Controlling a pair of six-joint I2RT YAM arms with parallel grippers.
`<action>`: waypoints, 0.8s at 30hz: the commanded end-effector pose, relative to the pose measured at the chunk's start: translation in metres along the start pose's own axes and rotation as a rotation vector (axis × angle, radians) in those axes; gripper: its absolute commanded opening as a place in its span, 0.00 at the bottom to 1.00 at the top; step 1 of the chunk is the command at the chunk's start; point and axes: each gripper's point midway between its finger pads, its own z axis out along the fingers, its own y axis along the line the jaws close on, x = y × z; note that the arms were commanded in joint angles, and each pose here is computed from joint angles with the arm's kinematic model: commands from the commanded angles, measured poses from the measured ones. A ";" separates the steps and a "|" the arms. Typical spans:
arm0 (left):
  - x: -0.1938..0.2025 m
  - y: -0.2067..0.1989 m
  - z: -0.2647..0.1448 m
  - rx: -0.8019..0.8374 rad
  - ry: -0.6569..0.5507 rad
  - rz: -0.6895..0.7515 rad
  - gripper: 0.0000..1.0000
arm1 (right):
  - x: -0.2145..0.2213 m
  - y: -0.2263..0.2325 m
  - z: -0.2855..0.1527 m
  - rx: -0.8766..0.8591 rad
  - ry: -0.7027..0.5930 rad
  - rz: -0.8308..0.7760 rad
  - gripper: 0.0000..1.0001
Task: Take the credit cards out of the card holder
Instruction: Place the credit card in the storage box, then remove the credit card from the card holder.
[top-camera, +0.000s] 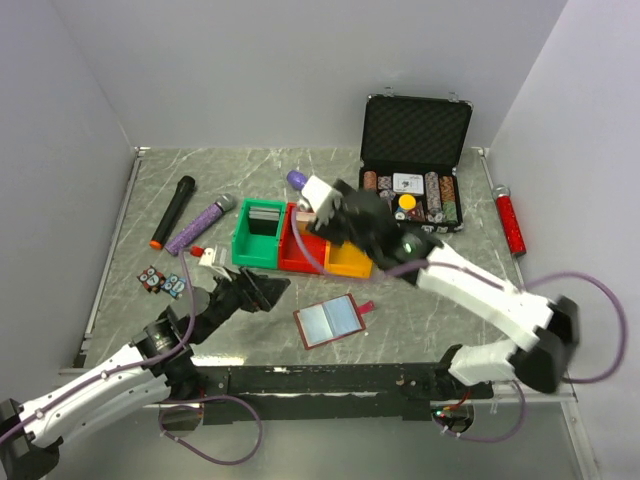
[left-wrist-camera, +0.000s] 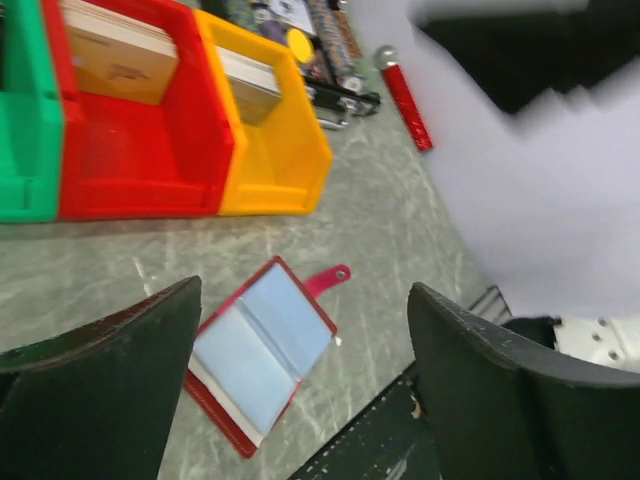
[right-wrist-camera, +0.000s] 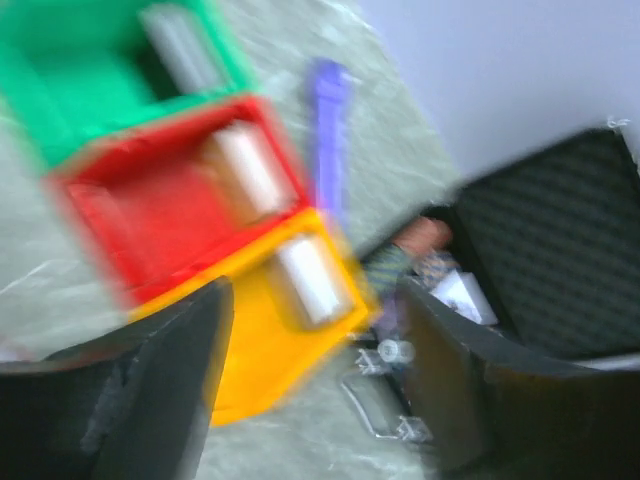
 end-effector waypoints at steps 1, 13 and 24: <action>-0.022 0.013 -0.001 -0.151 -0.044 -0.006 0.93 | -0.017 0.037 -0.034 -0.054 -0.178 0.196 1.00; 0.030 0.031 0.014 -0.213 0.117 -0.130 0.97 | 0.044 0.118 -0.089 -0.341 -0.297 0.855 1.00; 0.051 0.016 0.035 -0.149 0.157 -0.165 0.97 | 0.133 0.142 -0.068 -0.178 0.182 0.923 0.99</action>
